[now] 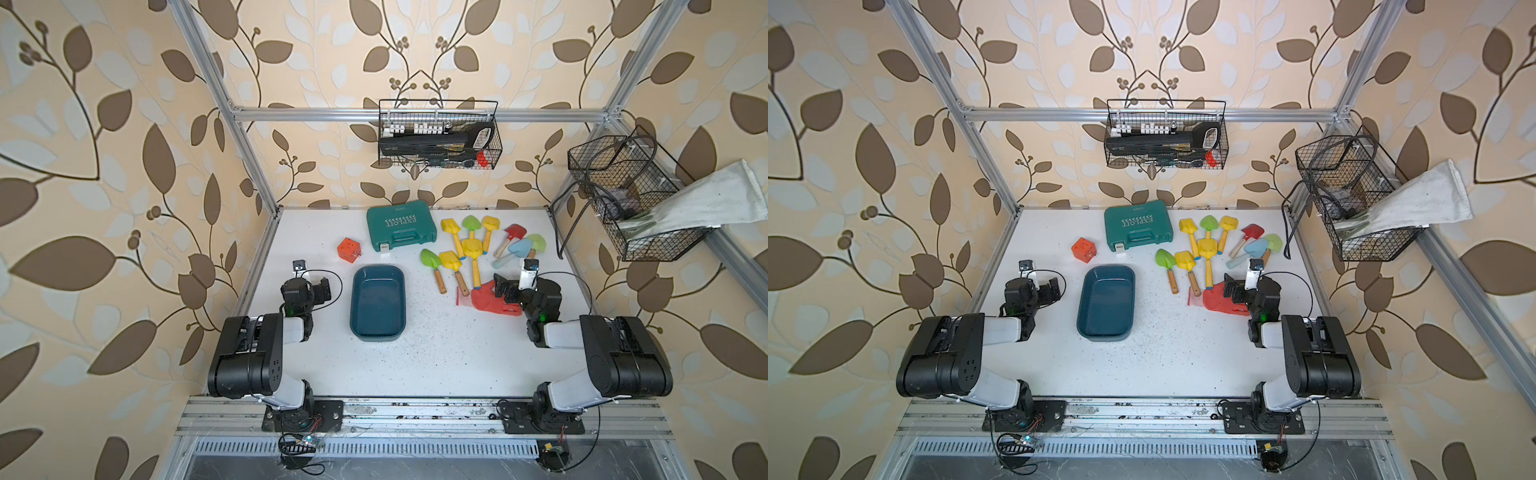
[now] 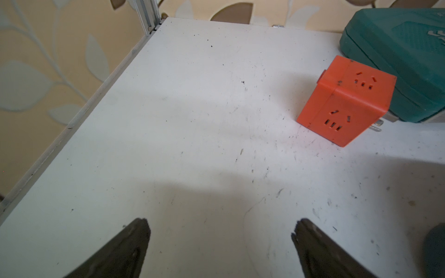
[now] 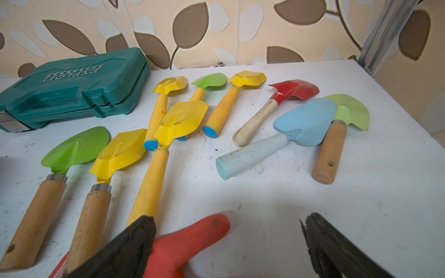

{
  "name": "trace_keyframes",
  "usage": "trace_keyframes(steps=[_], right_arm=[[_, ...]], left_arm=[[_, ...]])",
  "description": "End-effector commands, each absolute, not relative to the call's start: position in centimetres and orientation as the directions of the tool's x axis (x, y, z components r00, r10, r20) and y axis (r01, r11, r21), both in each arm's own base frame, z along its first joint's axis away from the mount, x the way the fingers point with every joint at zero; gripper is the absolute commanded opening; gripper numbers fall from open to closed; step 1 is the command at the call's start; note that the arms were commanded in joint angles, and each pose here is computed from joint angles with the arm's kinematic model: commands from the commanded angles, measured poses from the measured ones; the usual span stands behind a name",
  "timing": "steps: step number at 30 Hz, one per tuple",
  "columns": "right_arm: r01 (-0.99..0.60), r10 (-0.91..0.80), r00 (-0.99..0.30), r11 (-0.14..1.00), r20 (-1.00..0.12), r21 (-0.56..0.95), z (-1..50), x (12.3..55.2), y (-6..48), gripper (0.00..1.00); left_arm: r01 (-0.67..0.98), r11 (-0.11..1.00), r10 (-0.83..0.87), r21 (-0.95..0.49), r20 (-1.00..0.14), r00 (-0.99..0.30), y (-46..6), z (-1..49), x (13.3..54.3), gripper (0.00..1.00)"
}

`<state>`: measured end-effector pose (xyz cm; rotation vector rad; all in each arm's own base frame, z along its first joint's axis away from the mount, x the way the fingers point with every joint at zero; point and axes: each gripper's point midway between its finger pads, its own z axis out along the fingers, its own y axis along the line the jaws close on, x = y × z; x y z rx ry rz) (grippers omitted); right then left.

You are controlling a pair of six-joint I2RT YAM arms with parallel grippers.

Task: Take the shovel out of the storage box
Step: Reset both arms

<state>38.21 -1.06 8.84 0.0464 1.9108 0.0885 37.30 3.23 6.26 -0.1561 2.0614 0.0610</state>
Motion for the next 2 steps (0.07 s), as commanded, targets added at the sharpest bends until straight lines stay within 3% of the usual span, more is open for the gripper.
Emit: trace_keyframes(steps=[1,2], right_arm=[[-0.027,0.062,-0.321,0.997,-0.945,0.075,9.48,38.82,-0.82,0.99],[-0.027,0.062,-0.321,0.997,-0.945,0.075,9.5,38.82,-0.82,1.0]], left_arm=[[-0.124,0.991,-0.097,-0.048,-0.898,-0.429,3.14,7.68,38.25,0.99],[-0.123,0.991,-0.097,-0.048,-0.898,-0.428,3.11,7.69,38.24,0.99]])
